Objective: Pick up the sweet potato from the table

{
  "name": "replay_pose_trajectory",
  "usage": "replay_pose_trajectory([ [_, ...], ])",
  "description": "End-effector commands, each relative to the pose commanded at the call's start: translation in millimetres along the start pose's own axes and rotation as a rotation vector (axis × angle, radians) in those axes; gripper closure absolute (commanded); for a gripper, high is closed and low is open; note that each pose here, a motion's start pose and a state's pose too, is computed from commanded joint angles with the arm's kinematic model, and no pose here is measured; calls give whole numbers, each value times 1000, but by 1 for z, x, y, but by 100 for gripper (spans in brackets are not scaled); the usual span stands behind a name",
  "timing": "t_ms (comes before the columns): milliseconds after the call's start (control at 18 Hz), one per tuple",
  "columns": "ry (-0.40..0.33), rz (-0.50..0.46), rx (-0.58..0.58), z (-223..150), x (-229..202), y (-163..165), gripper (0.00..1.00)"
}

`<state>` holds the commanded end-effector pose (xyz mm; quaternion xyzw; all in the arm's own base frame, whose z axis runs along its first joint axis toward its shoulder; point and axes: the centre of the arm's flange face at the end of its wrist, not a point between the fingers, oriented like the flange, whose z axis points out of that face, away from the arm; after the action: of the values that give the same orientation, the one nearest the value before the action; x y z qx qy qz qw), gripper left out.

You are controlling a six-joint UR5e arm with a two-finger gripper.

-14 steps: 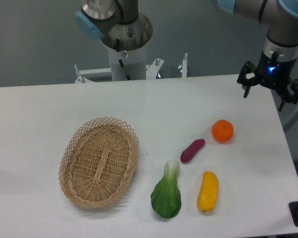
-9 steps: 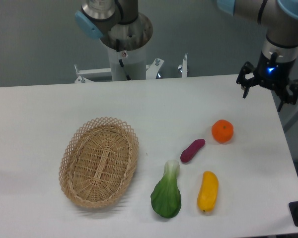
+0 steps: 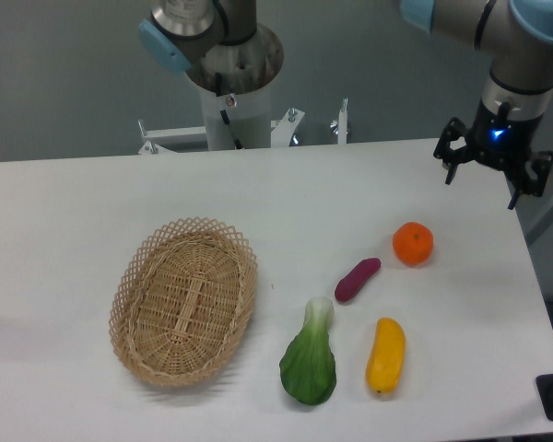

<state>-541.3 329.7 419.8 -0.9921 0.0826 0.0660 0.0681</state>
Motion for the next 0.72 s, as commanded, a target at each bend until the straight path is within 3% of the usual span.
replay_pose_trajectory([
  [222,-61,-37,15,25,14,-21,0],
  [444,-54,-135,24,78,38,-31,0],
  [722,-61,-98,-11,139,67,-48,0],
])
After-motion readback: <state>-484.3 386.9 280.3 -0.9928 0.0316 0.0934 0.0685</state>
